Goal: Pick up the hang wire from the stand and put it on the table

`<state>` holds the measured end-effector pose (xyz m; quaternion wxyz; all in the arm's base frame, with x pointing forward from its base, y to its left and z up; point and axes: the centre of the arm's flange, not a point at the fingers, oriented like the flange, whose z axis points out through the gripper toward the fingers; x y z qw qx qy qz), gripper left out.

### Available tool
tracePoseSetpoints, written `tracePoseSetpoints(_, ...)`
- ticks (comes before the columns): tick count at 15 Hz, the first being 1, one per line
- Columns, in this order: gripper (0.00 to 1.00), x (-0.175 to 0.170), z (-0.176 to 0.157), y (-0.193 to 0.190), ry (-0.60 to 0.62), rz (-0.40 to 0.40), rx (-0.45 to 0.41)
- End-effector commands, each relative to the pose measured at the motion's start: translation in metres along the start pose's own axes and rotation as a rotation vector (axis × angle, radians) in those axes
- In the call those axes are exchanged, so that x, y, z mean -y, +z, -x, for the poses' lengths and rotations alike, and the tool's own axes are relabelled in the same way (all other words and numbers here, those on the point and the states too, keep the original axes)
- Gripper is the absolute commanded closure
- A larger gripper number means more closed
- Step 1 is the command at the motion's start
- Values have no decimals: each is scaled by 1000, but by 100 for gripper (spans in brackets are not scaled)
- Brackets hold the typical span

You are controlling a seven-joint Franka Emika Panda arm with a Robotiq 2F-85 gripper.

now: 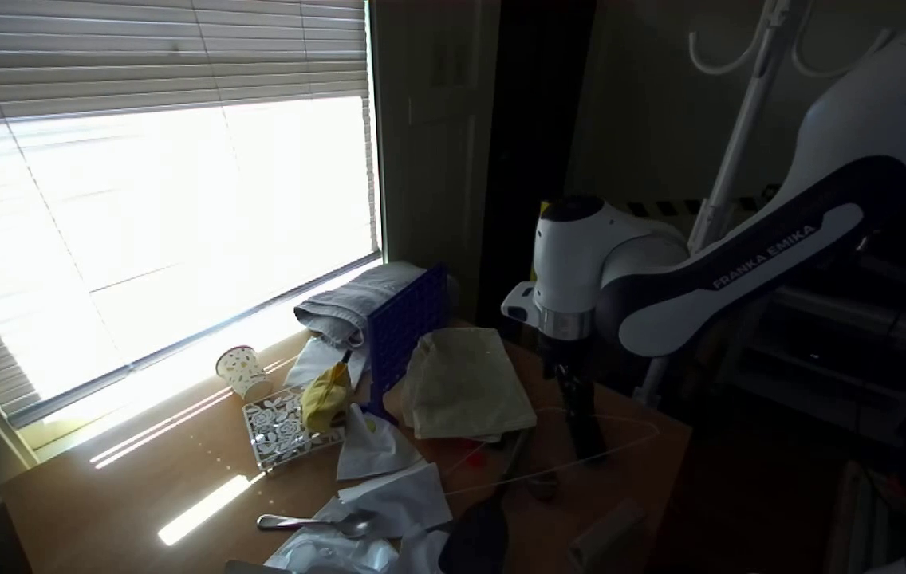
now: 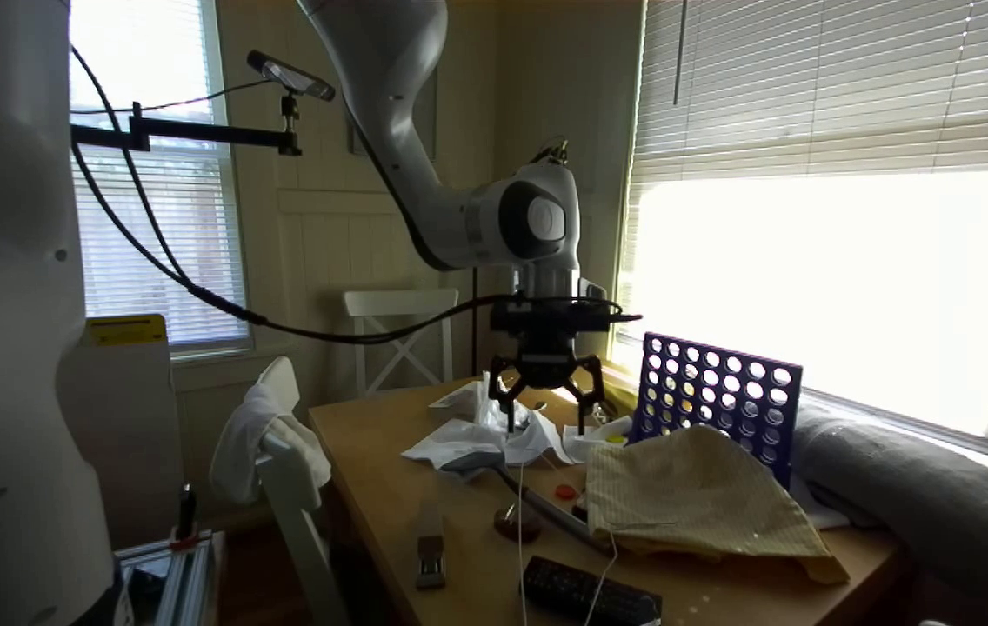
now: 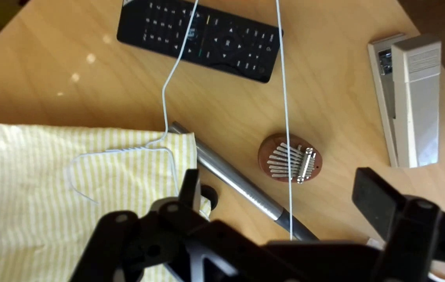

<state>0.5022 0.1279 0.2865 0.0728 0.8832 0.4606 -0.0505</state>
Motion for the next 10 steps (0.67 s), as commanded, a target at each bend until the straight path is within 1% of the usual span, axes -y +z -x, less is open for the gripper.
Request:
tracePoseSetpoints(1,0,-1,21,-22,199,-12,-4)
tracePoseSetpoints(7,0,-13,47,-38,486,-73,-77)
tracePoseSetpoints(8,0,-19,31,-32,401,-52,-57)
tracePoseSetpoints(10,0,-21,33,-33,409,-52,-60)
